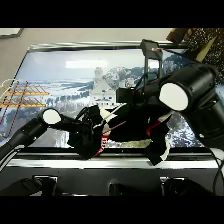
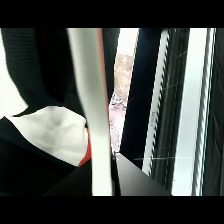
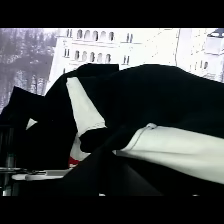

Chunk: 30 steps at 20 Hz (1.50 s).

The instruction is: Fold the clothes and pants, and hang the long-sleeved shirts on hangers.

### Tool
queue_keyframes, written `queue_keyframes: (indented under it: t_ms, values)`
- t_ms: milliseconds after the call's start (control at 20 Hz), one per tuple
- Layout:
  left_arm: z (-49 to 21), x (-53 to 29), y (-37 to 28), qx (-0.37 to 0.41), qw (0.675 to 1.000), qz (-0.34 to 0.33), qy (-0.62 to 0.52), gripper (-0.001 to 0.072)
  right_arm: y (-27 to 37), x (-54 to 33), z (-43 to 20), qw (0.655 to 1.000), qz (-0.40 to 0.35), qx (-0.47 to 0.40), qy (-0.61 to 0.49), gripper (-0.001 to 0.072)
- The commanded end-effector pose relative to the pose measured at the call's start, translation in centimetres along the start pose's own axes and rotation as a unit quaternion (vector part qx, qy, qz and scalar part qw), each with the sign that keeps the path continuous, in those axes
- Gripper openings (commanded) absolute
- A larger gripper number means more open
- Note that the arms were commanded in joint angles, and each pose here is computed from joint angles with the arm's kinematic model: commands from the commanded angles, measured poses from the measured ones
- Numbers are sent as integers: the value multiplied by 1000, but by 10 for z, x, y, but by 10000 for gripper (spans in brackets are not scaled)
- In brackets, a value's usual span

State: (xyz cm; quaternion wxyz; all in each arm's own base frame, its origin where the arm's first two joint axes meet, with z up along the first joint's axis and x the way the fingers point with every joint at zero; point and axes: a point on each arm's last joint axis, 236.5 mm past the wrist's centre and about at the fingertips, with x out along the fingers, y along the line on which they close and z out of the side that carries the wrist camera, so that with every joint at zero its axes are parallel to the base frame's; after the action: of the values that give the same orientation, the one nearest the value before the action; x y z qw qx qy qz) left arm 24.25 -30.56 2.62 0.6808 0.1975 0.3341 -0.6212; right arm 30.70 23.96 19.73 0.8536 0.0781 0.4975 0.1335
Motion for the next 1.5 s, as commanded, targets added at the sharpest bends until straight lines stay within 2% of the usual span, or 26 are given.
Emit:
queue_keyframes:
  t_ms: [0,150,200,250,550,600,700,800,1050,1100,1150,1300,1350,1450]
  values:
    - [4,-2,1,-8,1000,3,-6,40,-21,0,-5,999,-49,-12,10,108]
    - [5,-3,0,-8,1000,4,-8,40,-28,-3,-10,998,-63,-12,19,220]
    - [6,-3,1,-7,1000,5,-9,40,-29,-6,-11,998,-63,-11,19,307]
    - [7,-4,1,-6,1000,6,-10,40,-31,-10,-12,998,-65,-11,19,334]
    - [18,-8,9,1,1000,21,-21,39,-63,-47,-15,994,-108,-3,0,345]
    - [20,-9,10,3,999,25,-24,39,-71,-52,-16,993,-122,-1,-2,419]
    - [21,-9,11,3,999,26,-25,39,-87,-63,-19,989,-150,6,-4,446]
    - [21,-9,11,3,999,26,-25,39,-96,-69,-20,986,-167,10,-6,506]
    - [21,-10,11,3,999,26,-26,39,-118,-88,-12,978,-203,24,-37,508]
    - [22,-10,13,3,999,29,-27,38,-130,-98,-9,972,-225,32,-51,511]
    - [23,-10,14,2,999,32,-28,38,-143,-111,-6,965,-249,41,-68,556]
    - [27,-10,19,0,998,44,-37,39,-198,-151,-7,941,-306,101,-97,583]
    - [29,-11,21,-3,998,46,-42,38,-218,-162,-9,935,-320,121,-97,606]
    - [31,-11,20,-6,998,45,-47,38,-250,-167,-18,937,-330,103,-55,600]
